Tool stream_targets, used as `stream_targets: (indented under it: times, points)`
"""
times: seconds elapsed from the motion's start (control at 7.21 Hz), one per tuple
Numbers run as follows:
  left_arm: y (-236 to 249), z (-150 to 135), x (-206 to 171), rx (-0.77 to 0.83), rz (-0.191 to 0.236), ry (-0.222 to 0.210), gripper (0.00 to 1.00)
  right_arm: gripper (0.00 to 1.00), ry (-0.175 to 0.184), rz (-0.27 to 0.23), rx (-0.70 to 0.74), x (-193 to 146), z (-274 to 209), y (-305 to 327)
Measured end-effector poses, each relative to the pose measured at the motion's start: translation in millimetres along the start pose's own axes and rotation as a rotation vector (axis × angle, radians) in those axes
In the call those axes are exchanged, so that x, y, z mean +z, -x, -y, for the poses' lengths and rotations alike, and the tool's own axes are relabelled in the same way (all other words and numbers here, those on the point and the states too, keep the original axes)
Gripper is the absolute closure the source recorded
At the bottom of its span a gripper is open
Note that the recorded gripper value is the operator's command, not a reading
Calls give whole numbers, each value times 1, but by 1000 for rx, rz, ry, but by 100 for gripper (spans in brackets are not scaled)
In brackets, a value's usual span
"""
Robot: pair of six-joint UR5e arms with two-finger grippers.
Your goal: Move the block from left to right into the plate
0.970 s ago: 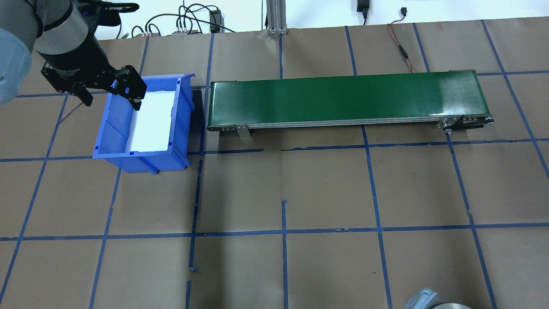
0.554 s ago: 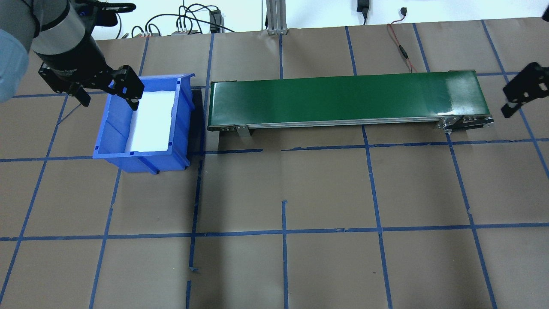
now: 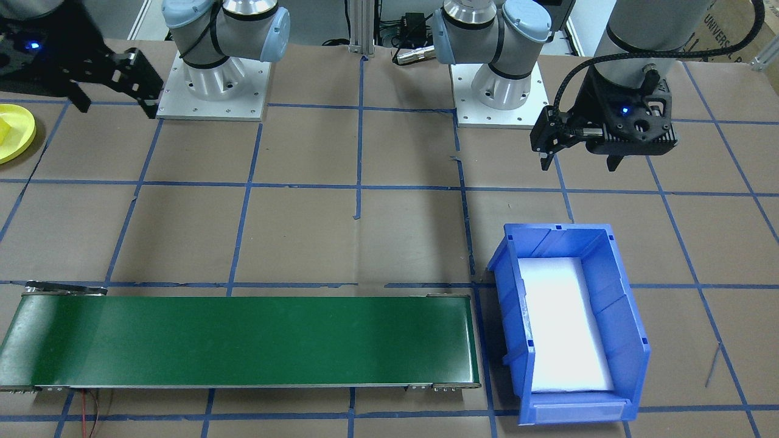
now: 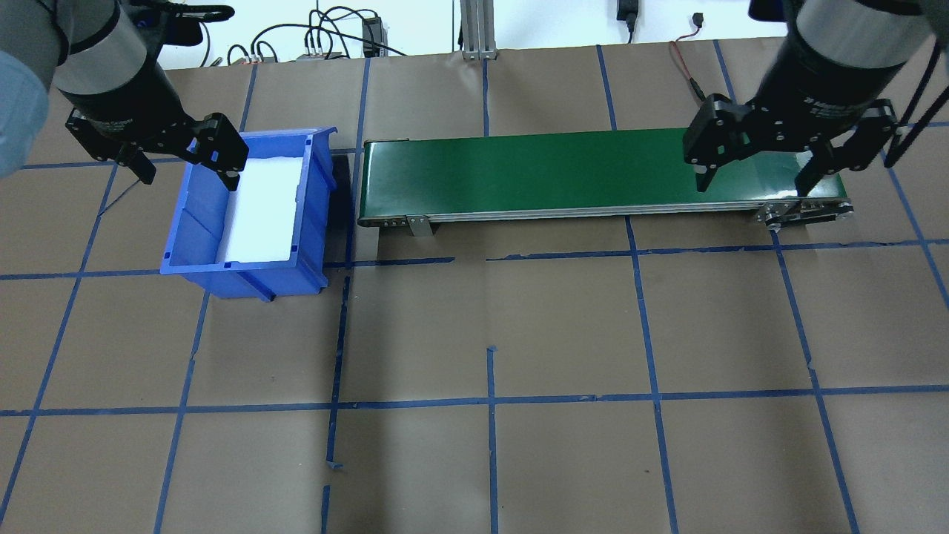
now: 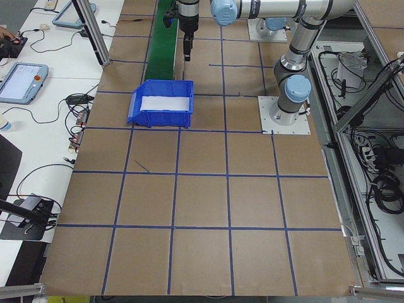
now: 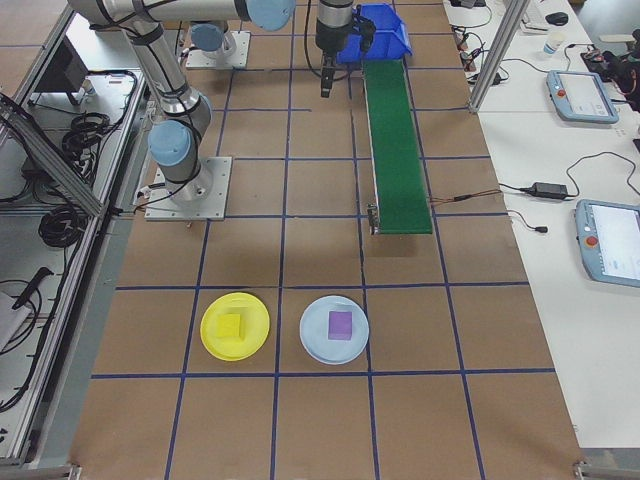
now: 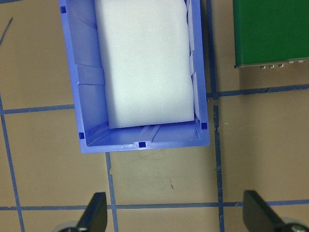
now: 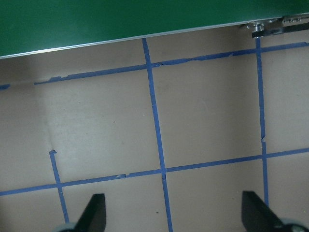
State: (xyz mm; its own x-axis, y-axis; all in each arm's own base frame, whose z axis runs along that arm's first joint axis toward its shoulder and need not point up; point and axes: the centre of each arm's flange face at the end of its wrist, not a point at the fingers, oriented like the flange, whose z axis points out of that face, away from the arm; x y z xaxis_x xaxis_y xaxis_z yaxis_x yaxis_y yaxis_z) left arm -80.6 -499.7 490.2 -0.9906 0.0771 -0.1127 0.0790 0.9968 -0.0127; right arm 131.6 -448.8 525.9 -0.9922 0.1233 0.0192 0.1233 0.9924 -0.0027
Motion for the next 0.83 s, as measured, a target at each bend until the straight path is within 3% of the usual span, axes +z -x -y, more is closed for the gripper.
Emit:
stream_targets:
  times: [0.28,0.83]
  points:
    - [0,0,0,2,0,2,0,0,-85,14,-21,-1,1,24]
    - [1,0,1,2,0,3,0,0,-91,20,-35,10,5,29]
